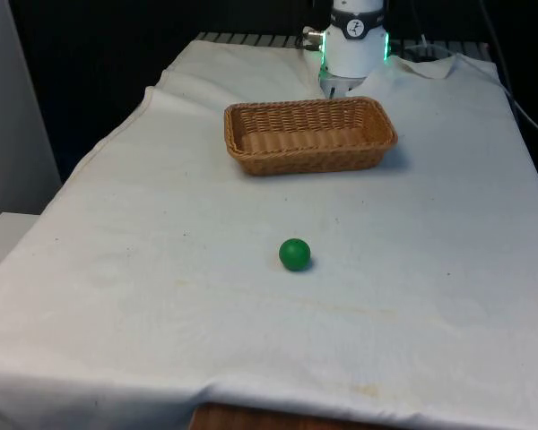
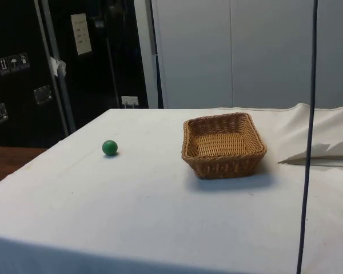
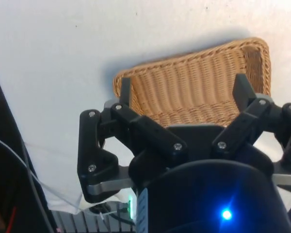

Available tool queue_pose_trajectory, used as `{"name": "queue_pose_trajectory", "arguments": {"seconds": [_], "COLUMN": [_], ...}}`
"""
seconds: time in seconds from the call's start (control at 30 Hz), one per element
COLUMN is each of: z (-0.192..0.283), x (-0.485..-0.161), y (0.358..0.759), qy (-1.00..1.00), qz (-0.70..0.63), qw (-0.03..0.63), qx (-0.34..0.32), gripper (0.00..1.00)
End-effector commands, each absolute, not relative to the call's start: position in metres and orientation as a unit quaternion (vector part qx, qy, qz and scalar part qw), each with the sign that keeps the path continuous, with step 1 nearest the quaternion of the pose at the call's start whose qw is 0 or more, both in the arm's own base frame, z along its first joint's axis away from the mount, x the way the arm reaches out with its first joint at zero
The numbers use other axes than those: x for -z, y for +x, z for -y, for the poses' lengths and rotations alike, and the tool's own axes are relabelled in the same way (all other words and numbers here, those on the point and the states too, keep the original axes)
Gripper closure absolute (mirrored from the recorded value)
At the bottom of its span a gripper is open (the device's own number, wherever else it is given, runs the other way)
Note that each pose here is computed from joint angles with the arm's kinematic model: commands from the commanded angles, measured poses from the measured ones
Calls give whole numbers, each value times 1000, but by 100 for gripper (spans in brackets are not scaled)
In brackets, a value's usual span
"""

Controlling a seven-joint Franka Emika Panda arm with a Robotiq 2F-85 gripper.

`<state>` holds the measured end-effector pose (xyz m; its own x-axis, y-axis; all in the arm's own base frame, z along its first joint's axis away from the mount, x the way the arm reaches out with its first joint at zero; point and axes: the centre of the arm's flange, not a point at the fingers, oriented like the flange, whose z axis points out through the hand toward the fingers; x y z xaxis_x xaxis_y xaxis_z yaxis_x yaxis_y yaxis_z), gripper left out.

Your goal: Pick up the ball and place it into the basket.

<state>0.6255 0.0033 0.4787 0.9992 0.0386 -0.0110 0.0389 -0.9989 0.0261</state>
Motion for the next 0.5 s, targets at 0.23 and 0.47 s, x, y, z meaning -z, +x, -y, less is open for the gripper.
{"name": "queue_pose_trajectory", "arguments": {"seconds": [0.23,0.47], "z": [4,11], "x": [-472,-464], "y": [633,634], "qy": [999,998], "qz": [-35,-44], "qw": [-15,-31], "qx": [-7,-14], "gripper": [0,0]}}
